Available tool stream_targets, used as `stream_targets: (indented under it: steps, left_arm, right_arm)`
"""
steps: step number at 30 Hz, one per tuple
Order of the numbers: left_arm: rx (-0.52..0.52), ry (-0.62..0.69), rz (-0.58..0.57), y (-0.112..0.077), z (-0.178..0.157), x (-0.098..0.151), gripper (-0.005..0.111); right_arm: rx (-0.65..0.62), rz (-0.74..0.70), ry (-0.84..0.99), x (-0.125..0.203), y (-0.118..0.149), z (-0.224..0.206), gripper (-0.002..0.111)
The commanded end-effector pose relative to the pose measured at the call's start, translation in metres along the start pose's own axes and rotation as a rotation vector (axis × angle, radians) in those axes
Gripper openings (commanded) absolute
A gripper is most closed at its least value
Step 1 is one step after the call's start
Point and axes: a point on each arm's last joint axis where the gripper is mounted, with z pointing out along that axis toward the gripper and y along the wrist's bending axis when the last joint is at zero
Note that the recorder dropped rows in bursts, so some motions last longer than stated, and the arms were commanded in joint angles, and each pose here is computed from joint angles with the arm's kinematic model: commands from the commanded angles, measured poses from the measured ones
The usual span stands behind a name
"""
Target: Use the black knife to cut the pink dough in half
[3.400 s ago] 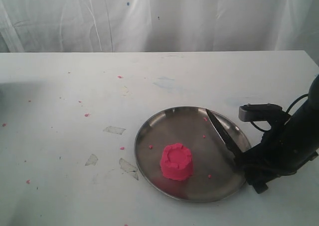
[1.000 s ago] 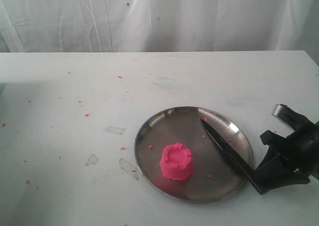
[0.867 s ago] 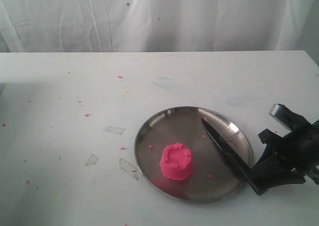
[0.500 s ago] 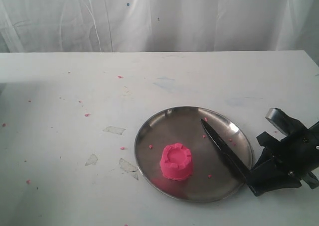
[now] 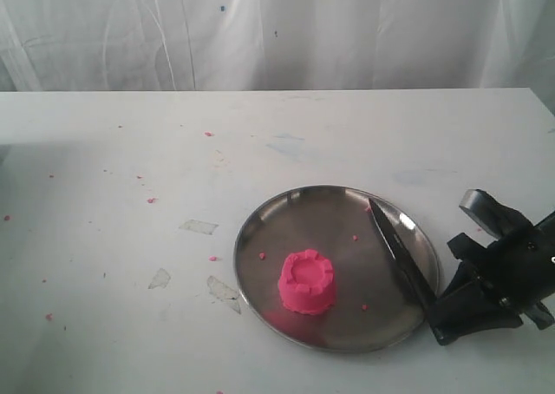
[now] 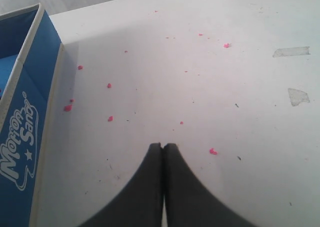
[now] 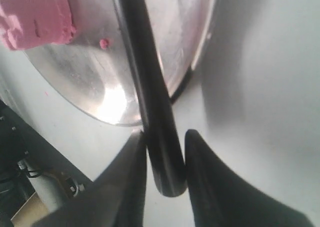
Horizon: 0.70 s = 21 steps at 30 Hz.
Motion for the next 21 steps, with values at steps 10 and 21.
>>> stream_targets:
  steps: [10, 21]
  left_arm:
    - [0.001, -0.007, -0.008, 0.0, 0.0, 0.0, 0.0]
    - [0.001, -0.007, -0.008, 0.0, 0.0, 0.0, 0.0]
  right_arm:
    - [0.019, -0.051, -0.034, -0.002, -0.003, -0.002, 0.0]
    - [0.075, -0.228, -0.107, 0.001, 0.039, -0.011, 0.0]
